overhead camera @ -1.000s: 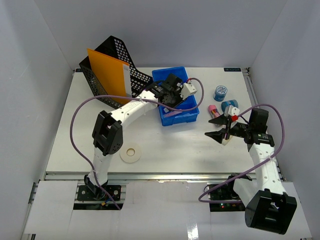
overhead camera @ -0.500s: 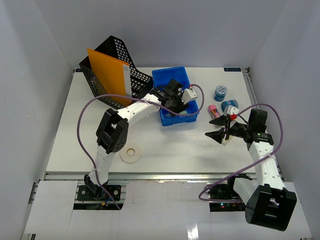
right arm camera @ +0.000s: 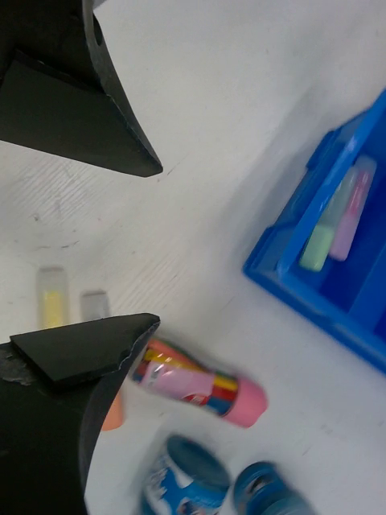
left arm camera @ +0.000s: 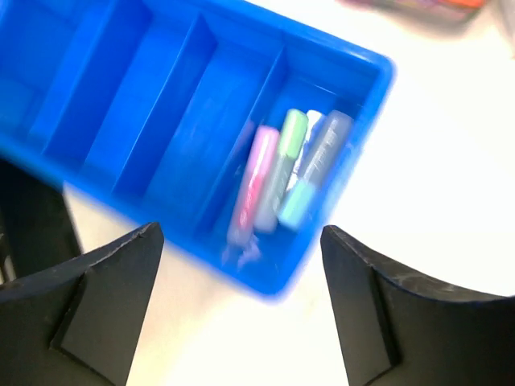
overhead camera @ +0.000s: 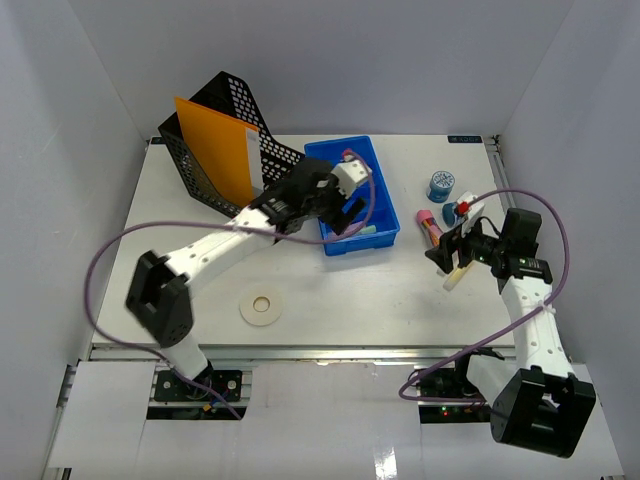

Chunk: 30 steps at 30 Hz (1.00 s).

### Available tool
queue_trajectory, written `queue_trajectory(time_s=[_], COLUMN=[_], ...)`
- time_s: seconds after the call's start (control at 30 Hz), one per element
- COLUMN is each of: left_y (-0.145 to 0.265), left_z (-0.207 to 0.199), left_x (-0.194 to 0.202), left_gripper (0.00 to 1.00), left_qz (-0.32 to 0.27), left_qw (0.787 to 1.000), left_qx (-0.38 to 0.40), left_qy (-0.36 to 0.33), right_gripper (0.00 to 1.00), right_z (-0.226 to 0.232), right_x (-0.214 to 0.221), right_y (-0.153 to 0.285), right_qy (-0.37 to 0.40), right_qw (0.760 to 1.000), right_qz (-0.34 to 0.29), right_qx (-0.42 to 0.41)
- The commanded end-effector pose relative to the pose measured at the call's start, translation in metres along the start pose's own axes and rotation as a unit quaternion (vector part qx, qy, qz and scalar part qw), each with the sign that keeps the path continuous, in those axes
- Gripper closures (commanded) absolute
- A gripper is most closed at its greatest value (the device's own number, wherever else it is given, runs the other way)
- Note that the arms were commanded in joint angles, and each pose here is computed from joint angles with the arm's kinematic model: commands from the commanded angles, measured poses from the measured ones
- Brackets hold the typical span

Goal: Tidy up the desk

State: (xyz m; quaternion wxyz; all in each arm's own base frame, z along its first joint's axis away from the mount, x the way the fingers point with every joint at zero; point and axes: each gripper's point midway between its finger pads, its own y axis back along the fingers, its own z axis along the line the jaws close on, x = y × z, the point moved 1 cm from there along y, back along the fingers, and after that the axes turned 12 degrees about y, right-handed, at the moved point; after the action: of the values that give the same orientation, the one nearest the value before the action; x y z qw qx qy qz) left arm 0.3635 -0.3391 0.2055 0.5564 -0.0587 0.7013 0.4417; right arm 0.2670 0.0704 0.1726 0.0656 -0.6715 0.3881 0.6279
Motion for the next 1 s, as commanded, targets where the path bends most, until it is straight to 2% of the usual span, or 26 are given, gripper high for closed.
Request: queue_trajectory(time_s=[0.0, 0.17, 0.27, 0.37, 0.4, 0.53, 0.73, 0.97], left_y=[0.111, 0.166, 0.185, 0.194, 0.199, 0.217, 0.222, 0.218], left_z=[-0.006, 0.003, 0.005, 0.01, 0.013, 0.014, 0.009, 0.008], left_x=[-0.045, 0.009, 0.053, 0.078, 0.083, 0.076, 0.076, 0.079], left_gripper=[0.03, 0.02, 0.02, 0.02, 0.02, 0.02, 0.02, 0.02], left_qz=[-0.18, -0.227, -0.24, -0.247, -0.255, -0.283, -0.289, -0.291], left_qw=[0.981, 0.961, 0.953, 0.947, 0.939, 0.93, 0.925, 0.921], left_qx=[-0.002, -0.032, -0.047, -0.066, -0.076, -0.075, -0.059, -0.056], left_qy=[0.076, 0.152, 0.178, 0.195, 0.219, 0.223, 0.241, 0.252], right_gripper=[0.25, 0.28, 0.3, 0.33, 0.34, 0.35, 0.37, 0.38], right_z=[-0.046, -0.06, -0.064, -0.069, -0.069, -0.07, -0.075, -0.083], right_x=[0.022, 0.044, 0.048, 0.058, 0.064, 0.083, 0.112, 0.134], right_y=[0.019, 0.027, 0.028, 0.026, 0.025, 0.024, 0.022, 0.012], right_qy=[-0.106, -0.189, -0.237, -0.28, -0.299, -0.344, -0.397, -0.434], right_qw=[0.979, 0.947, 0.93, 0.91, 0.9, 0.871, 0.834, 0.812], right_qz=[0.113, 0.17, 0.18, 0.202, 0.209, 0.236, 0.265, 0.275], right_qx=[0.134, 0.194, 0.217, 0.232, 0.237, 0.26, 0.278, 0.277])
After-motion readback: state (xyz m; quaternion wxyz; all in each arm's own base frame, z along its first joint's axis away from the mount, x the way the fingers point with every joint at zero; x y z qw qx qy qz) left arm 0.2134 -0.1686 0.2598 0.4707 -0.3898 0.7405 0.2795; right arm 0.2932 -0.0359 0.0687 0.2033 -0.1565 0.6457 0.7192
